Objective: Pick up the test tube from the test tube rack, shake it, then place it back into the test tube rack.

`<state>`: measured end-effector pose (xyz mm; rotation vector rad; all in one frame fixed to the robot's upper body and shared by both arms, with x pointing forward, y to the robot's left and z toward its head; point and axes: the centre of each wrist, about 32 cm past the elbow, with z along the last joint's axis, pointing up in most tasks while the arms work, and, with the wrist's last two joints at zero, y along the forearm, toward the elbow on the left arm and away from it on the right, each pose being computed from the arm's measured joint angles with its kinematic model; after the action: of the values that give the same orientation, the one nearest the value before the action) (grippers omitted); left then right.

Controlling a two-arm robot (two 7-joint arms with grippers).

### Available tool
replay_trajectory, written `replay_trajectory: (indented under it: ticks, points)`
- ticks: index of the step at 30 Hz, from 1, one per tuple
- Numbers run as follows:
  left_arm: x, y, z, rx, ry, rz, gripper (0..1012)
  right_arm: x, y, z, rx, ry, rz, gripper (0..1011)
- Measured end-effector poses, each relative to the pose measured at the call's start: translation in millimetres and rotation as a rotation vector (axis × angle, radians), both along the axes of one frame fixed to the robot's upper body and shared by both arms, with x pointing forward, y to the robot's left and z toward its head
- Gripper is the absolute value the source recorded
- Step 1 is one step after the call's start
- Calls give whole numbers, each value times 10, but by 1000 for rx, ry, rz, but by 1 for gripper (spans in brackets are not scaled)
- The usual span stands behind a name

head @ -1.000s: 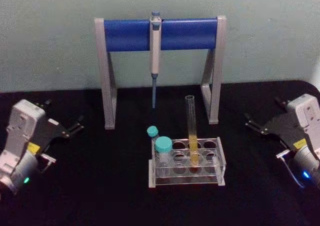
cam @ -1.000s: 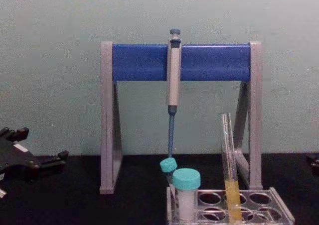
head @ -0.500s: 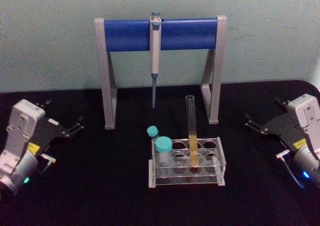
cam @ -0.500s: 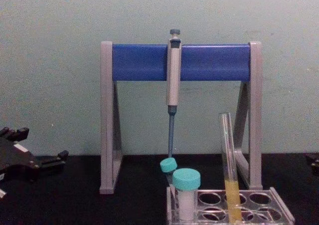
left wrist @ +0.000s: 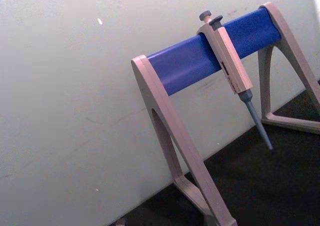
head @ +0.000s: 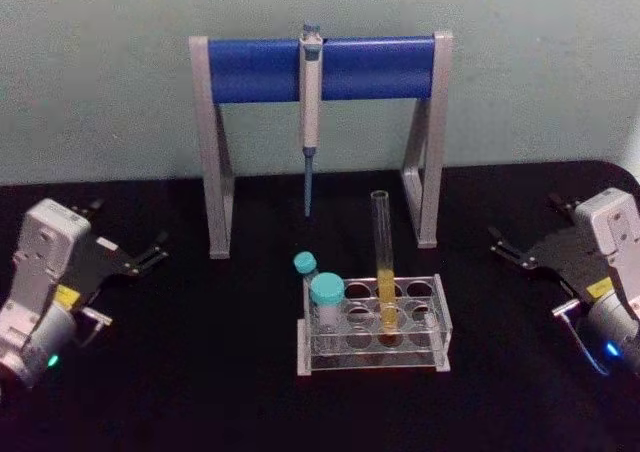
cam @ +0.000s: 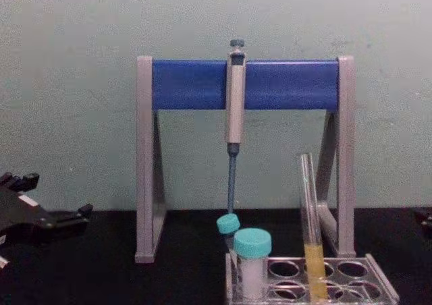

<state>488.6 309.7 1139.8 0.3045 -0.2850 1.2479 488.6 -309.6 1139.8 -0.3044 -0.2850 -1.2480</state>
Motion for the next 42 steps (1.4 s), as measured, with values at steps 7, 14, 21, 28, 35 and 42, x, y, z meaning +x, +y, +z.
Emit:
replay_trajectory:
  ticks: [7, 14, 21, 28, 35, 42]
  points:
    - [0, 0, 0, 0, 0, 0, 1010, -25, 7, 29, 6, 3, 17, 1000]
    - [0, 0, 0, 0, 0, 0, 1009, -64, 52, 86, 64, 32, 74, 1000]
    - [0, 0, 0, 0, 0, 0, 1009, -82, 92, 167, 166, 92, 184, 1000]
    - [0, 0, 0, 0, 0, 0, 1010, -77, 97, 267, 229, 164, 307, 1000]
    - [0, 0, 0, 0, 0, 0, 1010, -1, 100, 387, 264, 257, 428, 1000]
    - [0, 0, 0, 0, 0, 0, 1010, 106, 128, 463, 272, 321, 494, 1000]
